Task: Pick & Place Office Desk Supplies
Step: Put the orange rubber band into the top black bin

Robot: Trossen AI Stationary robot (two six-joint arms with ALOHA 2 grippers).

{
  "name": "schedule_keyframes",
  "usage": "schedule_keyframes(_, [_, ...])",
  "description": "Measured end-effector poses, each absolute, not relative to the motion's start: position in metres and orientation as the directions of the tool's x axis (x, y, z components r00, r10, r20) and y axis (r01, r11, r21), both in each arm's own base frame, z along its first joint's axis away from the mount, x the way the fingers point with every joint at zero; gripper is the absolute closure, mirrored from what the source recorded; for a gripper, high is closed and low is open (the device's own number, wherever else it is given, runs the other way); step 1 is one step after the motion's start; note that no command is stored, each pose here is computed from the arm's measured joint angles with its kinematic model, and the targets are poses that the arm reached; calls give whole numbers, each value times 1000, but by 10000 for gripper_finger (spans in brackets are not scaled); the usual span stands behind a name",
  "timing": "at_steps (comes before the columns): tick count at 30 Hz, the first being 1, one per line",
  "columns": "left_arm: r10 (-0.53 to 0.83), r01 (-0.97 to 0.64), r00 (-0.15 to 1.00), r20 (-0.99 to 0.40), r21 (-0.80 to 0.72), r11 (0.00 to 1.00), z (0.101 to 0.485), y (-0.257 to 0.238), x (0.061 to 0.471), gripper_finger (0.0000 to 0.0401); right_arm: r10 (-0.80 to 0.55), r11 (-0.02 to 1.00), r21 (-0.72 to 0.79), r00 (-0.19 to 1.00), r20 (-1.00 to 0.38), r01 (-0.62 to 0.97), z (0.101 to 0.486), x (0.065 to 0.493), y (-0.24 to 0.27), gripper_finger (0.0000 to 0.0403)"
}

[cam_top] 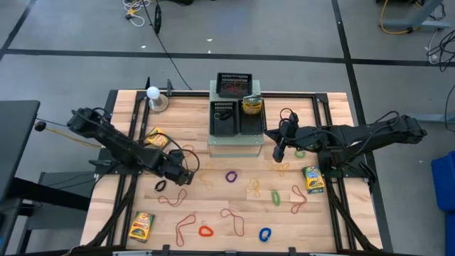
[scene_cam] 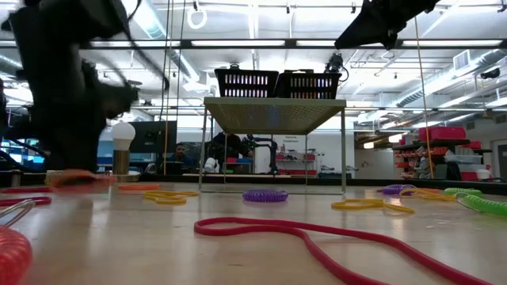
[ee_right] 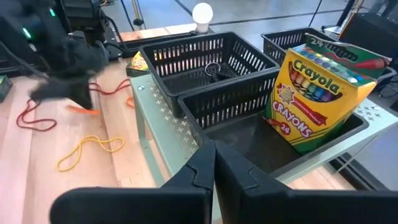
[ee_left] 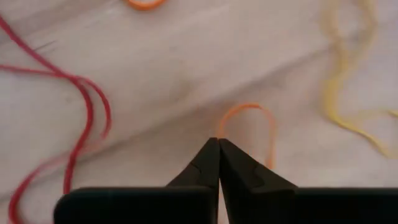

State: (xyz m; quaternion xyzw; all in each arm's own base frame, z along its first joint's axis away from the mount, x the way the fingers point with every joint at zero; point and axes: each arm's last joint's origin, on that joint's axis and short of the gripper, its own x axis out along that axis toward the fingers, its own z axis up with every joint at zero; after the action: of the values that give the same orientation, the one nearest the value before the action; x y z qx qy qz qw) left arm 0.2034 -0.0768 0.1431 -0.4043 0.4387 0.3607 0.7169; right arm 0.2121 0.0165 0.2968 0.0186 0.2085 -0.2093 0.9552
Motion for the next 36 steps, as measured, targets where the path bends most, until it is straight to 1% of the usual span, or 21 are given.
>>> schedule_keyframes(3, [168,-842,403,-900,-293,452,173,-77,207,396,-393,913,-66,824,-408,402,297,212,16,391])
schedule_keyframes(4, [186,-836,410,-893,-286,469,184,-76,207,397,-393,913,-66,824,-408,402,297,212,16,391])
schedule_keyframes(7, [230,-807,477,-848,-319,497,226,-69,209,397,-394,912,-57,827,-402,407,297,213,16,391])
schedule_keyframes(11, [313,-768,567,-762,-352,535,277,-51,205,397,-436,885,-24,811,-390,465,297,212,15,391])
schedule_keyframes(13, [317,-743,603,-732,-370,557,294,-41,200,397,-447,872,8,803,-393,489,297,212,15,391])
schedule_keyframes(15, [286,-717,611,-738,-363,595,299,-33,194,397,-451,859,52,802,-391,509,297,212,15,391])
schedule_keyframes(17, [245,-696,590,-769,-331,637,293,-30,188,397,-453,850,81,802,-390,520,297,212,15,391])
schedule_keyframes(20, [188,-689,505,-842,-262,676,264,-30,176,398,-452,840,118,803,-389,530,297,212,15,391])
schedule_keyframes(23, [125,-664,494,-860,-281,693,228,-31,175,397,-452,829,150,804,-387,538,297,212,15,391])
schedule_keyframes(25, [84,-632,529,-844,-326,703,208,-33,179,393,-457,821,165,802,-386,547,297,212,15,391])
schedule_keyframes(27, [77,-616,544,-835,-336,713,190,-34,182,380,-472,811,167,795,-381,561,297,212,15,392])
schedule_keyframes(30, [87,-616,504,-859,-287,734,170,-36,187,352,-475,806,177,795,-377,565,298,212,14,392])
schedule_keyframes(34, [102,-614,420,-902,-199,763,150,-41,192,315,-465,804,197,800,-379,561,298,212,15,392])
schedule_keyframes(36, [86,-600,423,-902,-208,773,143,-45,199,301,-465,804,198,800,-379,560,298,212,15,392])
